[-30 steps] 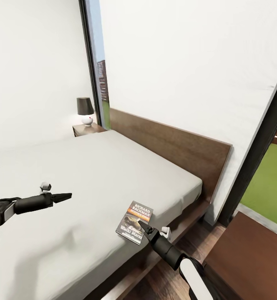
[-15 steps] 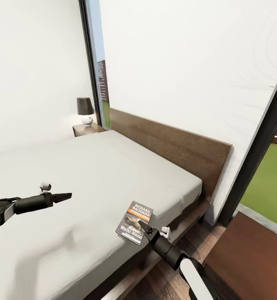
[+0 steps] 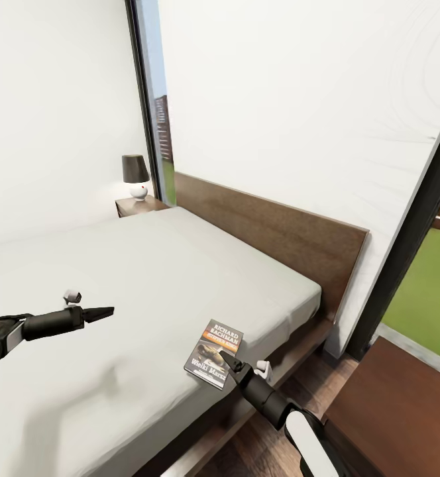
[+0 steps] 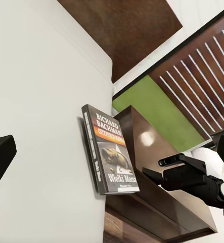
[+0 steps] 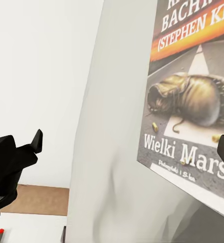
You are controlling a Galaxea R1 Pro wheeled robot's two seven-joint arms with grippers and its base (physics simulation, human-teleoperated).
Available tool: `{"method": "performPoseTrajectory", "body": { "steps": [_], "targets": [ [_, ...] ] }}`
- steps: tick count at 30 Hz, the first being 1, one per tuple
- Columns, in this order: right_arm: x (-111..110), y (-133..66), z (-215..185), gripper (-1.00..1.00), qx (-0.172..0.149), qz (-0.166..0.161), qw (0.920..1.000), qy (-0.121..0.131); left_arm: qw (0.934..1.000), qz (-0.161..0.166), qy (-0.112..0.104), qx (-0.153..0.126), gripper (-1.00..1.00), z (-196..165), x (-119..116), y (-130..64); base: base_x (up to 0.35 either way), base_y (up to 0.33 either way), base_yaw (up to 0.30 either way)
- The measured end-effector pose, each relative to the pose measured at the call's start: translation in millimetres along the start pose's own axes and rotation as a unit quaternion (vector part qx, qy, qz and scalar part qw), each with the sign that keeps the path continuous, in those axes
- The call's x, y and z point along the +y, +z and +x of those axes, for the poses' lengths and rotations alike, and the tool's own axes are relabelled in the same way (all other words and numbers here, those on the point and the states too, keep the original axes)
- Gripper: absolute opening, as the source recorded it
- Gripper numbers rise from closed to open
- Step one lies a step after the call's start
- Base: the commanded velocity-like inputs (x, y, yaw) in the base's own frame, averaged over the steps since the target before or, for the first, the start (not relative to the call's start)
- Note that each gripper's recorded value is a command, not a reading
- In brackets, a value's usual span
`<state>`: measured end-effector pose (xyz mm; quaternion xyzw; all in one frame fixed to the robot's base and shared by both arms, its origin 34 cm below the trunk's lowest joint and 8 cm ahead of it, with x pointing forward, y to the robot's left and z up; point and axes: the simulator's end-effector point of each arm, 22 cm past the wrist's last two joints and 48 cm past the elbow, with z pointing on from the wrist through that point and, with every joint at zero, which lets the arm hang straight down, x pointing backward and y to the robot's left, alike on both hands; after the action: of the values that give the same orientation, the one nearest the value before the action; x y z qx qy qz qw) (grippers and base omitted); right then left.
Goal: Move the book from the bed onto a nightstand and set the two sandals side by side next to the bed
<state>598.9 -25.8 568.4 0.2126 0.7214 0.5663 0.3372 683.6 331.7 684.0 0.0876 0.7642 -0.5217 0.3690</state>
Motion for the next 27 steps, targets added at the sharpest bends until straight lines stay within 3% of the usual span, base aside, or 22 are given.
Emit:
{"method": "performPoseTrajectory", "body": {
  "steps": [27],
  "targets": [
    [-3.3, -0.7, -2.4, 1.0, -0.003, 0.007, 1.0, 0.0, 1.0, -0.001, 0.0, 0.0, 1.0, 0.2, 0.3, 0.0, 0.0, 0.0, 0.0]
  ]
}}
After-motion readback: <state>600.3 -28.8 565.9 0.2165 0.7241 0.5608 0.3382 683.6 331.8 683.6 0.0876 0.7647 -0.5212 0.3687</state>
